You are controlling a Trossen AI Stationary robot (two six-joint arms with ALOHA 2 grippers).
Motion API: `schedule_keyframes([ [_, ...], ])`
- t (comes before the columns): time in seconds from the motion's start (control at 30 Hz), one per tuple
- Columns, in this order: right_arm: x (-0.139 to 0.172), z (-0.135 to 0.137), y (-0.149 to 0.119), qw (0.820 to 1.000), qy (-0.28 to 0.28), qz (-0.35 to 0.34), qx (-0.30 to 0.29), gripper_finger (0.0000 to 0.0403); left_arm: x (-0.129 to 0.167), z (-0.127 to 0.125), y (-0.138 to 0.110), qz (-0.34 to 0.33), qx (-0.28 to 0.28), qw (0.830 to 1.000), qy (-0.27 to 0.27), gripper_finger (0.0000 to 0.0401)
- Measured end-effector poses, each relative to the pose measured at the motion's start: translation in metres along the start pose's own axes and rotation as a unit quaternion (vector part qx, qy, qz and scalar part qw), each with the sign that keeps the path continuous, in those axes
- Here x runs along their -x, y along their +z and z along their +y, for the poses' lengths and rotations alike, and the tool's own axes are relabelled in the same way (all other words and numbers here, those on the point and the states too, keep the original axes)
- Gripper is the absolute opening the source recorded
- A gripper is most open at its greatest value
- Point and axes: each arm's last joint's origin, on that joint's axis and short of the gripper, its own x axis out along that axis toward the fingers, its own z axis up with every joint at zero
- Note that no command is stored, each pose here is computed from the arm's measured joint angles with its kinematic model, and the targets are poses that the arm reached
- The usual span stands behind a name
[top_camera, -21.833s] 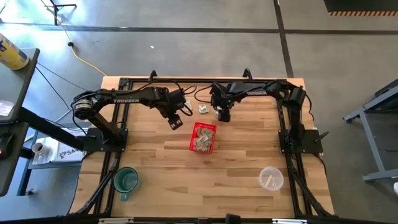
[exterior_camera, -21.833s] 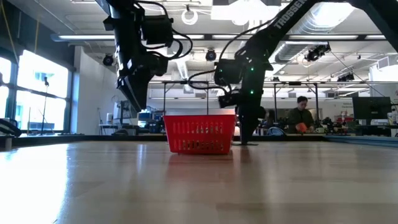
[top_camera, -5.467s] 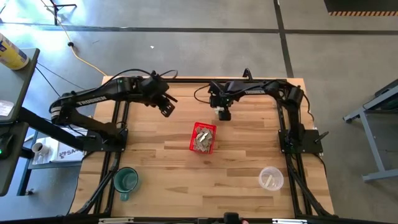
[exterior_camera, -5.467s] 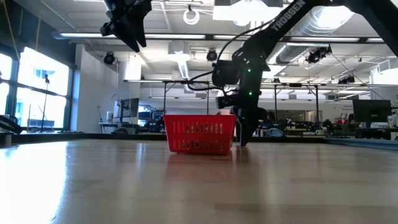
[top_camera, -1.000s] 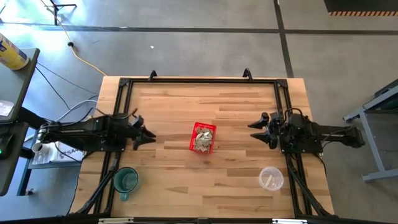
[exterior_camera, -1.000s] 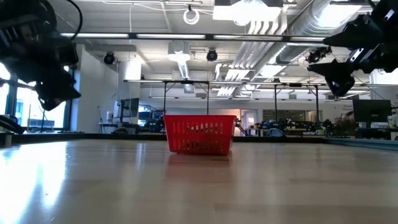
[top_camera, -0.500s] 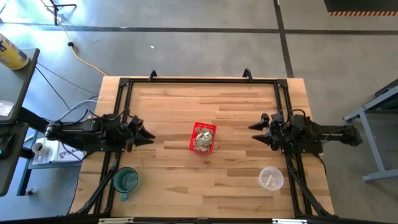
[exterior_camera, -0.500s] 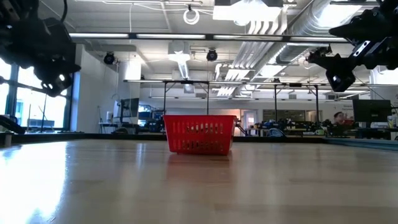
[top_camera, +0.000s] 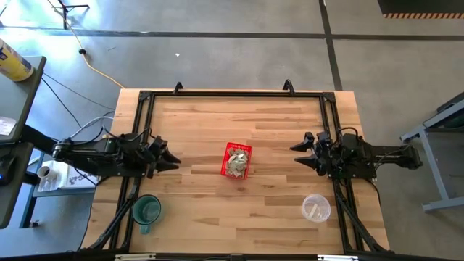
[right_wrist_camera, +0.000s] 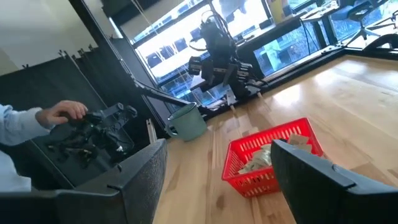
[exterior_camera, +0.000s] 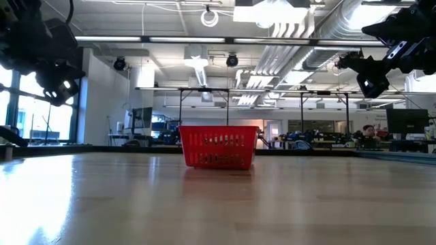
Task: Pick and place items into bin
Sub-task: Return to Home Position
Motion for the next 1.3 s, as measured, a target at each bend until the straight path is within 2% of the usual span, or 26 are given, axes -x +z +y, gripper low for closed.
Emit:
schedule_keyframes([
  [0.23,0.001,0.004,0.003,1.000,0.019,-0.017,0.002,0.0277,-0.001,-0.001,0.003,-0.029,-0.005,0.999,-0.019,0.0189],
  [0.37,0.001,0.004,0.005,0.999,0.022,-0.025,0.003,0.0278,-0.005,0.004,0.009,-0.120,-0.018,0.992,-0.044,0.0189],
  [0.5,0.001,0.002,0.006,0.999,0.012,-0.034,0.005,0.0277,-0.005,0.008,0.013,-0.162,-0.018,0.986,-0.020,0.0189],
  [0.63,0.001,0.002,0.007,0.999,0.009,-0.036,0.005,0.0277,-0.005,0.010,0.012,-0.158,-0.014,0.987,-0.006,0.0189],
  [1.2,0.001,0.002,0.007,0.999,0.009,-0.036,0.005,0.0277,-0.005,0.011,0.012,-0.160,-0.013,0.987,-0.004,0.0189],
  [1.3,0.001,0.002,0.007,0.999,0.009,-0.036,0.005,0.0277,-0.005,0.011,0.012,-0.158,-0.051,0.986,0.000,0.0189],
])
